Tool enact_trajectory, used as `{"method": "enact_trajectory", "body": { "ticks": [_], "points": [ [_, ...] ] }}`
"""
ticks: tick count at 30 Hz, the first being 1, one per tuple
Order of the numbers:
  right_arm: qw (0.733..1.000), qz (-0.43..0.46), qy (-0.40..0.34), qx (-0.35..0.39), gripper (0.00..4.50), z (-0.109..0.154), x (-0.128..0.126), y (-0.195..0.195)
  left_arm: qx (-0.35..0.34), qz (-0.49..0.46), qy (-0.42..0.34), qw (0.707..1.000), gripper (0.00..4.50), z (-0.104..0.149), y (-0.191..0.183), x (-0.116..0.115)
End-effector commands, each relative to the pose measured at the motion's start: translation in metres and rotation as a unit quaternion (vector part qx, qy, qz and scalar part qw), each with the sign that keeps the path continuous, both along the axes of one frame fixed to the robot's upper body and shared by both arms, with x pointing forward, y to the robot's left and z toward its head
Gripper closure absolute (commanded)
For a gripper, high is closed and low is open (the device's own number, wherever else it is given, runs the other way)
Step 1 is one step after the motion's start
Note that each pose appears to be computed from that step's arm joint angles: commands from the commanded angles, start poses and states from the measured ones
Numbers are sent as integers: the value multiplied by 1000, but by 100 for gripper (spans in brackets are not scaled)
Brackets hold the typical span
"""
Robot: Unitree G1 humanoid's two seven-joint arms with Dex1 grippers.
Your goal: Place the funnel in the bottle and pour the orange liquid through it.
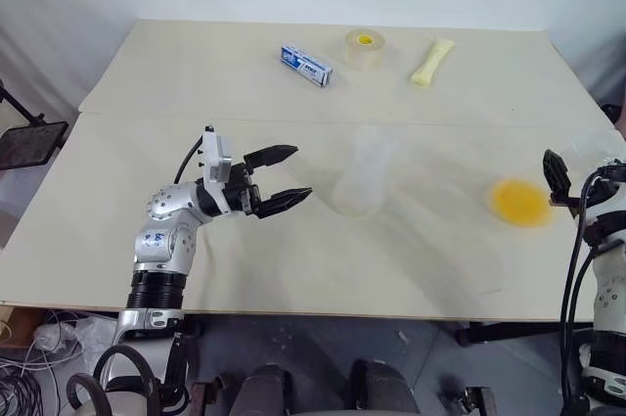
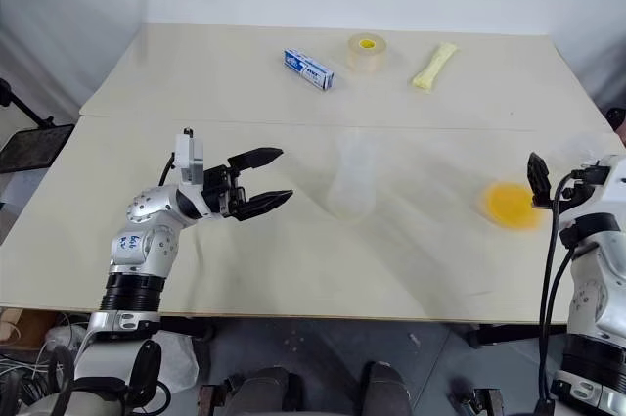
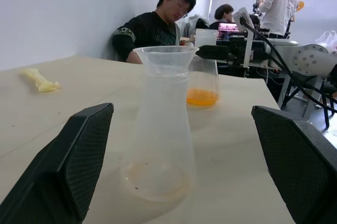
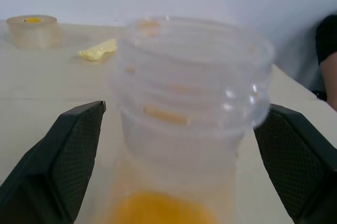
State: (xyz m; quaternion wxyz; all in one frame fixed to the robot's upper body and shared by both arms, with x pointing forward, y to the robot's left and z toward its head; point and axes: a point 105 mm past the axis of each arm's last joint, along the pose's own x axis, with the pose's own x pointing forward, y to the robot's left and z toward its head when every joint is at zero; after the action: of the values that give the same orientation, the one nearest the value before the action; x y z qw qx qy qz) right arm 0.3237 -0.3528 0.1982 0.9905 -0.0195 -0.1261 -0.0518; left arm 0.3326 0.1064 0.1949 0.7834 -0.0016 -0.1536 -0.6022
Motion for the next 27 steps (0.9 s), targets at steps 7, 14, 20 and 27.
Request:
{"method": "enact_trajectory", "body": {
  "ticks": [7,14,20,27],
  "points": [
    [1000,-5,-25,-14,19,18,-1,-4,-11,-5,-21,1000,1,9,0,-4],
    [999,-6,-34,-15,203,24,-4,3,-11,-8,-18,1000,0,7,1,-3],
    [994,32,-38,-93,203,53,-3,48,-14,-16,-16,1000,0,5,6,-2],
    [964,68,-43,-254,203,75,3,120,-9,-32,-17,999,0,3,12,2]
  ]
}}
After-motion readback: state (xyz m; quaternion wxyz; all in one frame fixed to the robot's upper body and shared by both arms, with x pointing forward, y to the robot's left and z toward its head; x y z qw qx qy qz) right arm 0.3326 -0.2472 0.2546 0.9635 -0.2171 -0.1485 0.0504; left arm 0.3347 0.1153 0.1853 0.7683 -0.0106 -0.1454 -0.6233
